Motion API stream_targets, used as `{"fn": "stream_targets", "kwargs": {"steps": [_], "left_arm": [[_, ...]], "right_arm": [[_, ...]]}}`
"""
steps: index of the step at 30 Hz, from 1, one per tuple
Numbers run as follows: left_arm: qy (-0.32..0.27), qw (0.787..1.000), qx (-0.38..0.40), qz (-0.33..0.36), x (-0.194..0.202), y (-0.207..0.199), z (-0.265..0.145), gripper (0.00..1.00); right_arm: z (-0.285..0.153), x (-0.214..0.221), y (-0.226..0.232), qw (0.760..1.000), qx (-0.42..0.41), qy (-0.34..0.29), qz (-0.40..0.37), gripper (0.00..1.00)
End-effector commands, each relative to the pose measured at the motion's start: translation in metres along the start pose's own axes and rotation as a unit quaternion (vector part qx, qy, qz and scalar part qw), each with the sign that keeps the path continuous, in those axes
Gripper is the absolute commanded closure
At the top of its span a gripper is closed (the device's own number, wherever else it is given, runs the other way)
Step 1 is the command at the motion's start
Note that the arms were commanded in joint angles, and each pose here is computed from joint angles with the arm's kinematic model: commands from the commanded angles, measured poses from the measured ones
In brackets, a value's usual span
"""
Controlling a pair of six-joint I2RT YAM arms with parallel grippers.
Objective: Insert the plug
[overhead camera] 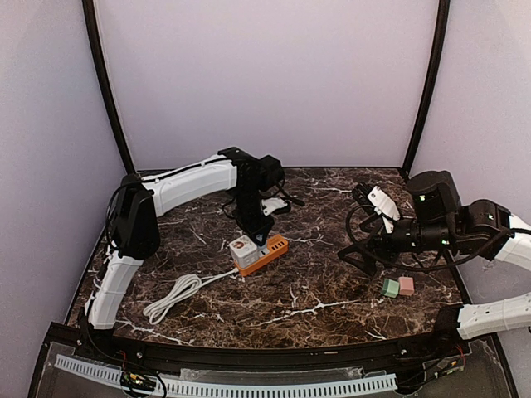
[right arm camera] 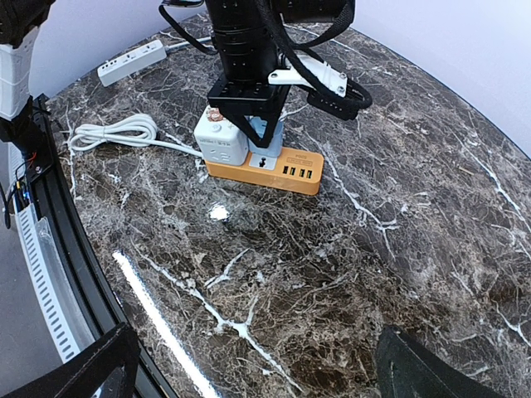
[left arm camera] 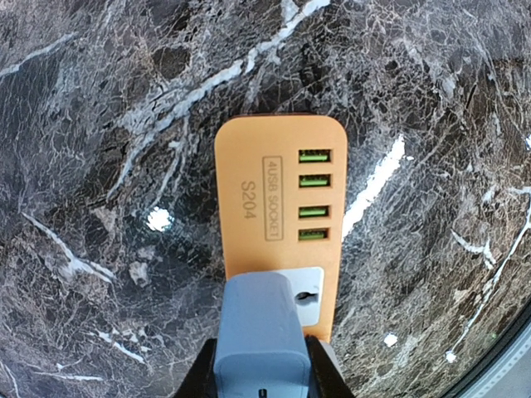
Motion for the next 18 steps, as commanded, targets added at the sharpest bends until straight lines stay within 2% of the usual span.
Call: {"fn": "stream_targets", "kwargs": {"steps": [1, 18], "left_arm": [[0.014, 1.000, -0.002, 0.009, 0.005, -0.002, 0.001, 0.99], [0.041, 0.999, -0.006, 0.010, 0.016, 0.000, 0.015, 0.99]], "right_arm": [[-0.003, -0.006, 0.002, 1.000, -0.003, -0.010, -0.003, 0.01], [-0.002, -0.007, 0.004, 1.000, -0.010, -0.009, -0.006, 0.01]]}}
Point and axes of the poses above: each gripper's point midway between its finger pads, its own z axis out along the fingers, its own y axis along the line the jaws close on, x = y × z, the point moved 6 cm from there along -z, back along the fingers, and after that the axes turned 2 degrees about -z, right-handed, at the moved point
